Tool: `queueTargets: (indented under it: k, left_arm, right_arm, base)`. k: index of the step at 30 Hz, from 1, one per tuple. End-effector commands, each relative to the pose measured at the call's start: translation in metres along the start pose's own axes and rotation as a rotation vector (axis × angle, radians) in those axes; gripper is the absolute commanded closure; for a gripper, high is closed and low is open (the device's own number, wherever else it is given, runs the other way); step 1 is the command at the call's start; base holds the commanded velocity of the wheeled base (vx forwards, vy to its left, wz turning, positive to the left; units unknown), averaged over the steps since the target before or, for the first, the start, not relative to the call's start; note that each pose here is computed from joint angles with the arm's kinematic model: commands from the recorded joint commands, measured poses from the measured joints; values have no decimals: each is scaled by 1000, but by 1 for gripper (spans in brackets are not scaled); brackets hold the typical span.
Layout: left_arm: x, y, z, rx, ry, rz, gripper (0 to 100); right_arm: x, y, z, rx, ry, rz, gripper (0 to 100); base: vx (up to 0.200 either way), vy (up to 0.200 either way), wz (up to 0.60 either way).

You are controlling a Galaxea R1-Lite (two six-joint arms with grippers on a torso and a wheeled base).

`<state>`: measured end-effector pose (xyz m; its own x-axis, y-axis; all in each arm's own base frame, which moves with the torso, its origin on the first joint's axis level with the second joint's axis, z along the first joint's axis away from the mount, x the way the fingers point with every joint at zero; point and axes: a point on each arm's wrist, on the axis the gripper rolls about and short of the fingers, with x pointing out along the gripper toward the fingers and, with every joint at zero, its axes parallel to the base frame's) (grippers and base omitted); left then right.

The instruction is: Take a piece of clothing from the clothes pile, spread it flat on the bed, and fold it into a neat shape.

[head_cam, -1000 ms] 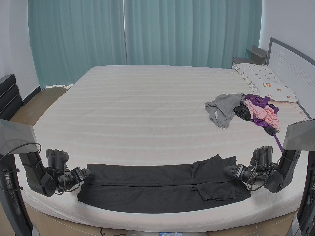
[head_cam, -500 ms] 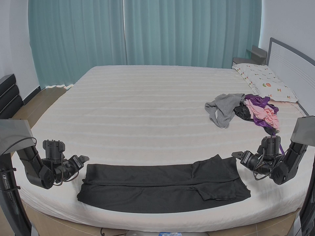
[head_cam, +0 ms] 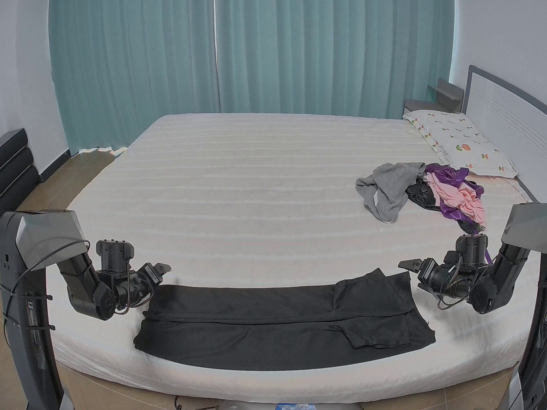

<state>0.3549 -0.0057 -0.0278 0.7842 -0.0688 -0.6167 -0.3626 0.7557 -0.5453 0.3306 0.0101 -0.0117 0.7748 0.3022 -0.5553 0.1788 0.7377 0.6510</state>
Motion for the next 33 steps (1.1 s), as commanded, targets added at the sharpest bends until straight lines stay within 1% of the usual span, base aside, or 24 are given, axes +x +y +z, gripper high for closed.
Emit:
queueTargets:
  k: [1,2,3,14,21,22,33]
  left_arm:
    - [9,3,-5,4,17,11,0]
    - [9,3,-6,5,19,9,0]
    - [9,3,-6,5,19,9,100]
    - [8,8,-3,-13,-2,29,100]
    - [7,10,0,-56,-14,37,100]
    - [7,10,0,-57,-12,37,100]
    - [7,11,0,-58,-12,39,100]
  right_arm:
    - [7,-10,1,17,14,0,0]
    - [9,-11,1,17,18,3,0]
    - [9,-11,1,18,16,3,0]
    - [35,-17,0,7,23,12,0]
    - [45,-21,0,-3,19,7,0]
    - [45,-21,0,-4,19,5,100]
    - [46,-26,8,9,-11,-3,100]
  base:
    - [0,0,0]
    - [0,0,0]
    - [0,0,0]
    - [0,0,0]
    - [0,0,0]
    - [0,0,0]
    - [0,0,0]
